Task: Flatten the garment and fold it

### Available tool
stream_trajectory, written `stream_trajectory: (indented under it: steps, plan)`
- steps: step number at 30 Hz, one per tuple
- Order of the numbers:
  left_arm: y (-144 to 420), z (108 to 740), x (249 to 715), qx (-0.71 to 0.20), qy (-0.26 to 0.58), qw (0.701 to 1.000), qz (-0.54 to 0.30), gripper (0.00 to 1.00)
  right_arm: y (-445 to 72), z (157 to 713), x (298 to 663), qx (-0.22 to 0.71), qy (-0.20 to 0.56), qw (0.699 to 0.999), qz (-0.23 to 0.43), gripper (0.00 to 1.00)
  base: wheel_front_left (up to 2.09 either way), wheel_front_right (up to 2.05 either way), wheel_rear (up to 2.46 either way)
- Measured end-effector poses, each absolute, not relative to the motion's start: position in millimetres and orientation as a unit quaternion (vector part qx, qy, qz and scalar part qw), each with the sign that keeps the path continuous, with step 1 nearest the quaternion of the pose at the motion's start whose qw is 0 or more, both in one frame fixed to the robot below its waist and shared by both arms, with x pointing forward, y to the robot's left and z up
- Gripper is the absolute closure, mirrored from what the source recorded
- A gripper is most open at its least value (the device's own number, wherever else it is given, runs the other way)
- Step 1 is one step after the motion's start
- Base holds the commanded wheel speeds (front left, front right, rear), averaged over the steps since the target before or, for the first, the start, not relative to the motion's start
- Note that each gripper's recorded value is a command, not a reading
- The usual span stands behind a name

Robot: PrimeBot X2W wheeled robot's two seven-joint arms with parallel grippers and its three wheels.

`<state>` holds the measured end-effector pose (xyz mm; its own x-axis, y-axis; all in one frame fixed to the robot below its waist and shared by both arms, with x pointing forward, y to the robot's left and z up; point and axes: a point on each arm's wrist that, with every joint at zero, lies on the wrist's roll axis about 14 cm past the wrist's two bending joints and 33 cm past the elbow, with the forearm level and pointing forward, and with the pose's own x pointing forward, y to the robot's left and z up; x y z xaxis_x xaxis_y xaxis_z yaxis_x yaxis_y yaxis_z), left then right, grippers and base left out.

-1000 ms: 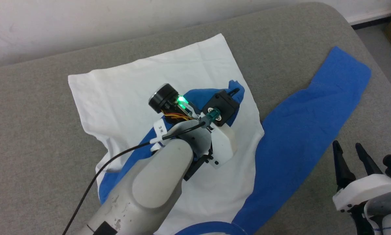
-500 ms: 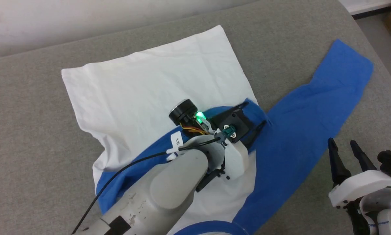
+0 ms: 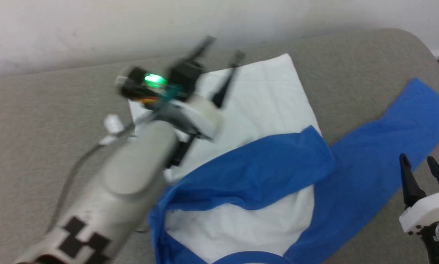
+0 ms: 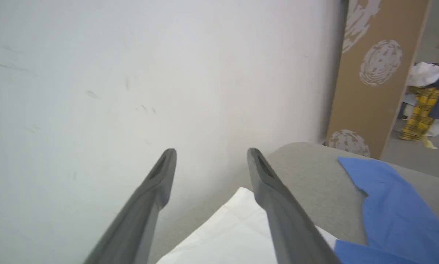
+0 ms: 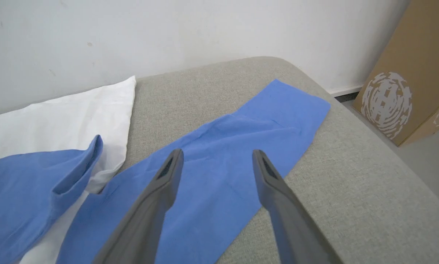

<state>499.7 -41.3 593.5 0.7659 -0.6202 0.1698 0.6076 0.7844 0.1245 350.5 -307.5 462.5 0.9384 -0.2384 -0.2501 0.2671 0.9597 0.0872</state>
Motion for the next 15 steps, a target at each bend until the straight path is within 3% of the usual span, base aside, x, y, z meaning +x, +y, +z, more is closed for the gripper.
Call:
stream_trajectory:
  steps: [6,10,15]
  plan:
    - [75,609,508,0.047,-0.125,0.971,-0.197,0.00,-292,473,362,0.054,0.113,0.987,-0.098,0.00,0.00,0.00,0.00]
    - [145,604,483,0.047,-0.128,0.985,-0.108,0.00,-280,479,372,0.046,0.112,0.990,-0.073,0.00,0.00,0.00,0.00]
    - [194,574,439,0.024,-0.099,0.994,-0.028,0.00,-278,481,384,0.026,0.127,0.990,-0.055,0.00,0.00,0.00,0.00]
